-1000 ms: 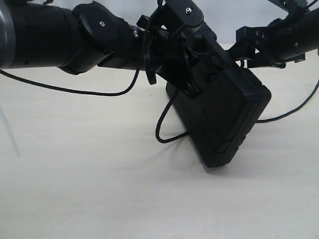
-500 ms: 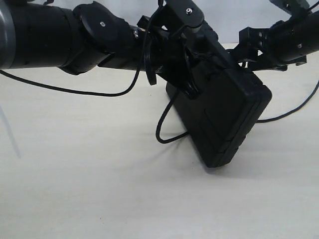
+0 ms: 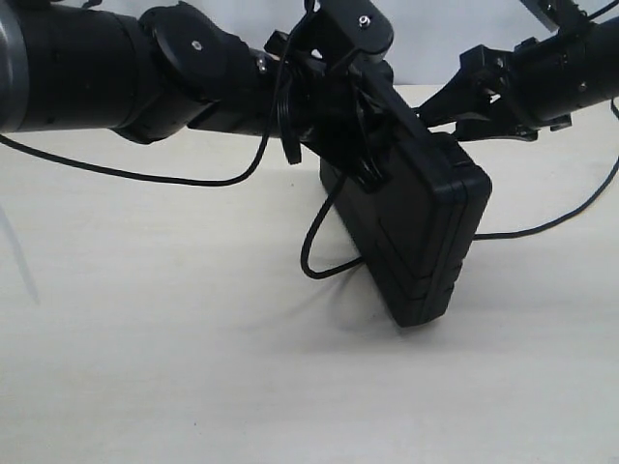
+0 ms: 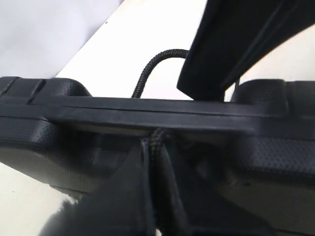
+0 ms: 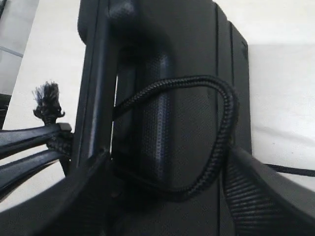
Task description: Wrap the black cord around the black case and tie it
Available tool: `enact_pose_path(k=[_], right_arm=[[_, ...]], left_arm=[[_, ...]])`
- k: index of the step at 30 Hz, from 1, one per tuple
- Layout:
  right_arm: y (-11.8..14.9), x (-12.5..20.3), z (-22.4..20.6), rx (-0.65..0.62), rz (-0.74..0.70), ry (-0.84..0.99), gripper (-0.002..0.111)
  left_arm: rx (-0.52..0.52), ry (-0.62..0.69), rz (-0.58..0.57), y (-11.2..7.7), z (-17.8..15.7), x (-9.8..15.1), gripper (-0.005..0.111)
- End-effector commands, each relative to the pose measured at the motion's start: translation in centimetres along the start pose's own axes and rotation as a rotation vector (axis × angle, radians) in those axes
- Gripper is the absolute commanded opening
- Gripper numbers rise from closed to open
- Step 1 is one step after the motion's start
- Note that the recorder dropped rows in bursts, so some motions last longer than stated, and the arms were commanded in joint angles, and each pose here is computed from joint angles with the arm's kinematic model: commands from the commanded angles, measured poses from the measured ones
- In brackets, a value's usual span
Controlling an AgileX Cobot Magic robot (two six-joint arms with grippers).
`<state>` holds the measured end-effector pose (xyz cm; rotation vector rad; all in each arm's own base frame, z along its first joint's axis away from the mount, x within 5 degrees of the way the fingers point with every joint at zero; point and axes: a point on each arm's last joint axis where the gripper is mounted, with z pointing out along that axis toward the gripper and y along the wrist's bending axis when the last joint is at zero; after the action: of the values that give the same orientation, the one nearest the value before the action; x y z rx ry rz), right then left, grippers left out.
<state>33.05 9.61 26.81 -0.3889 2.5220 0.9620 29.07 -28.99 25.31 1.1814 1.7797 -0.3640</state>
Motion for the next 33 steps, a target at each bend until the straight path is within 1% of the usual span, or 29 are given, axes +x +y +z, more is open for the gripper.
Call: enact_pose_path(k=[1,4,6,9,11,16,18,20,21,27,28,33], right_arm=[[0.5,0.3,-0.3,-0.038,-0.014,0.031,0.06],[0.6,0.3,-0.3,-0.049,-0.012,0.035,0.06],[0.6,0.3,-0.2,-0.05,-0.015,0.036,0.06],[1.8,0.6,0.6,-0.064,-0.051,0.057,0.06],[2.5,0.7,1.4,-0.046,-0.087,0.066,0.06],[2.5,0.6,1.5,-0.027,-0.085,0.058,0.06],[2.4,0.7,1.4,-0.019,-0.084,0.063,0.058],[2.4,0.7,1.4,-0.017,-0.084,0.064,0.052],[2.4,0.6,1.4,-0.015,-0.083,0.062,0.046],[2.3,0.5,1.5,-0.005,-0.078,0.047,0.006],[2.3,0.5,1.5,-0.003,-0.073,0.045,0.004],[2.3,0.5,1.4,-0.002,-0.075,0.041,0.004]], left_arm=[[0.077,0.037,0.015,-0.2,-0.1,0.5,0.0],[0.081,0.058,-0.026,1.0,-0.3,1.1,0.0],[0.074,0.059,-0.029,1.2,-0.3,1.2,0.0],[0.076,0.06,-0.025,1.2,-0.3,1.2,0.0],[0.076,0.06,-0.025,1.2,-0.3,1.2,0.0],[0.091,0.065,-0.025,1.1,-0.4,1.2,0.0],[0.091,0.065,-0.025,1.1,-0.4,1.2,0.0],[0.093,0.066,-0.025,1.0,-0.4,1.3,0.0],[0.093,0.066,-0.025,1.0,-0.4,1.3,0.0],[0.093,0.066,-0.025,1.0,-0.4,1.3,0.0],[0.093,0.066,-0.025,1.0,-0.4,1.3,0.0],[0.097,0.067,-0.025,1.0,-0.4,1.3,0.0]])
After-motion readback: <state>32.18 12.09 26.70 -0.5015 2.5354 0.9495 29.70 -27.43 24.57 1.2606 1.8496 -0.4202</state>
